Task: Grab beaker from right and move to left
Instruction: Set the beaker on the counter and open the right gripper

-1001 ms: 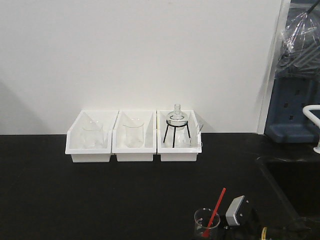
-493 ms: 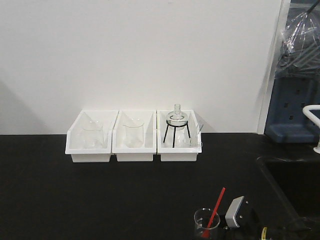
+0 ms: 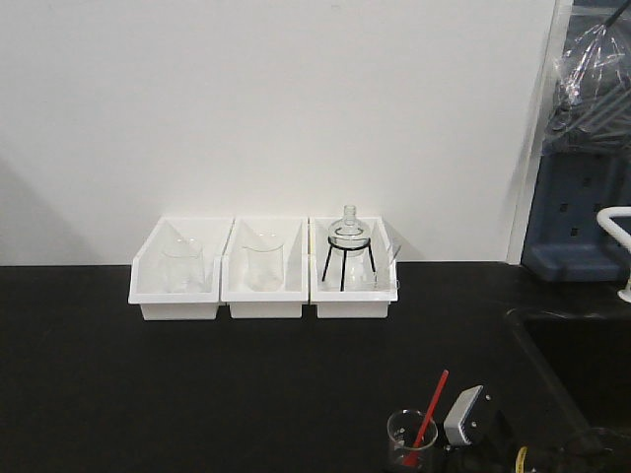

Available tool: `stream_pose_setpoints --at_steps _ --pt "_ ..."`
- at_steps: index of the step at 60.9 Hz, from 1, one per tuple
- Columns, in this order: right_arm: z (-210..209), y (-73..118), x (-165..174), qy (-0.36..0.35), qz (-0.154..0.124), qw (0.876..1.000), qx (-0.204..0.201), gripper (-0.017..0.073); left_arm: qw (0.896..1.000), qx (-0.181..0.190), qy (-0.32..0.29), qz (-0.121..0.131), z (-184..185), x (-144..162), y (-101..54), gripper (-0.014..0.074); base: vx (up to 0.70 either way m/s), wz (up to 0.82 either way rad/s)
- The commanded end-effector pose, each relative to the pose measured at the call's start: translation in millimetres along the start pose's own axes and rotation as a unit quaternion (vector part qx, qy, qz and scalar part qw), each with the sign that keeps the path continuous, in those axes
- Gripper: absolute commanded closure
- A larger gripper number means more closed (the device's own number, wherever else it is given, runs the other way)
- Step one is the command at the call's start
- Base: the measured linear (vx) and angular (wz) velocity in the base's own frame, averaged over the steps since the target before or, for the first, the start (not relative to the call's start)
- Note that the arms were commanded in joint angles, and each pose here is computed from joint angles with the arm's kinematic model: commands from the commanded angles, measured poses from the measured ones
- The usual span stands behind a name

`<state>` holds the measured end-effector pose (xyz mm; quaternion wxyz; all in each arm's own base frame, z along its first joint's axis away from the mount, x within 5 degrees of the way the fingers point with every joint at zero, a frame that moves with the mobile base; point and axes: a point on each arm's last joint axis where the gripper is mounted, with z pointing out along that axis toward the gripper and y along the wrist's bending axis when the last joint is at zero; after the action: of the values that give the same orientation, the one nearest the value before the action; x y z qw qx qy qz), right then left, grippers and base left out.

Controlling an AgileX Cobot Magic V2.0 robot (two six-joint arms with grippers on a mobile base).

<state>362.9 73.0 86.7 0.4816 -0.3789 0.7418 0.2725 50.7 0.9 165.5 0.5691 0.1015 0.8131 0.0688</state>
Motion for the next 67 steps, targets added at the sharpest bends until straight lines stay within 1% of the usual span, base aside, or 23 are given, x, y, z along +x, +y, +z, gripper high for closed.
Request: stream_pose_setpoints --at_steps 1,15,26,32,36,42,44,46,51,54,59,60,61,67 --pt "-6 -5.7 -27 -0.049 -0.017 0.999 0.014 0.0025 0.999 -0.002 -0.033 0.001 2 -2 -0.5 0.0600 0.00 0.00" --pt "-6 -7.2 -25 -0.037 -0.015 0.999 0.022 0.0025 0.999 -0.002 -0.033 0.001 2 -2 -0.5 0.0600 0.00 0.00" --pt "-7 -8.1 -23 -0.032 -0.006 0.999 0.030 0.0025 0.999 -0.002 -0.033 0.001 2 -2 -0.5 0.0600 0.00 0.00" --pt "-9 -10.0 -23 -0.010 0.008 0.999 0.042 0.0025 0.999 -0.002 -0.033 0.001 2 -2 -0.5 0.0600 0.00 0.00" --pt "-11 -9.4 -25 0.006 0.006 0.999 0.041 0.0025 0.999 -0.002 -0.033 0.001 2 -2 -0.5 0.0600 0.00 0.00" --pt "-16 -5.6 -32 0.023 -0.012 0.999 0.028 0.0025 0.999 -0.002 -0.033 0.001 2 -2 -0.5 0.0600 0.00 0.00" --pt "-18 -4.6 -36 0.026 -0.014 0.999 0.026 0.0025 0.999 -0.002 -0.033 0.001 2 -2 -0.5 0.0600 0.00 0.00" --pt "-20 -3.6 -39 0.030 -0.014 0.999 0.024 0.0025 0.999 -0.002 -0.033 0.001 2 -2 -0.5 0.0600 0.00 0.00" --pt "-26 -2.0 -48 0.039 0.003 0.999 0.028 0.0025 0.999 -0.002 -0.033 0.001 2 -2 -0.5 0.0600 0.00 0.00" --pt "-29 -1.5 -52 0.048 0.008 0.998 0.032 0.0026 0.999 -0.002 -0.033 0.001 2 -2 -0.5 0.0600 0.00 0.00" --pt "-37 0.9 -59 0.072 0.004 0.997 0.037 0.0026 0.999 -0.002 -0.033 0.001 2 -2 -0.5 0.0600 0.00 0.00" --pt "-38 1.2 -60 0.077 0.007 0.996 0.038 0.0026 0.999 -0.002 -0.033 0.001 2 -2 -0.5 0.0600 0.00 0.00" --pt "-40 1.7 -62 0.085 0.001 0.996 0.040 0.0026 0.999 -0.002 -0.033 0.001 2 -2 -0.5 0.0600 0.00 0.00" --pt "-51 3.0 -70 0.118 0.006 0.991 0.060 0.0026 0.999 -0.002 -0.033 0.001 2 -2 -0.5 0.0600 0.00 0.00"
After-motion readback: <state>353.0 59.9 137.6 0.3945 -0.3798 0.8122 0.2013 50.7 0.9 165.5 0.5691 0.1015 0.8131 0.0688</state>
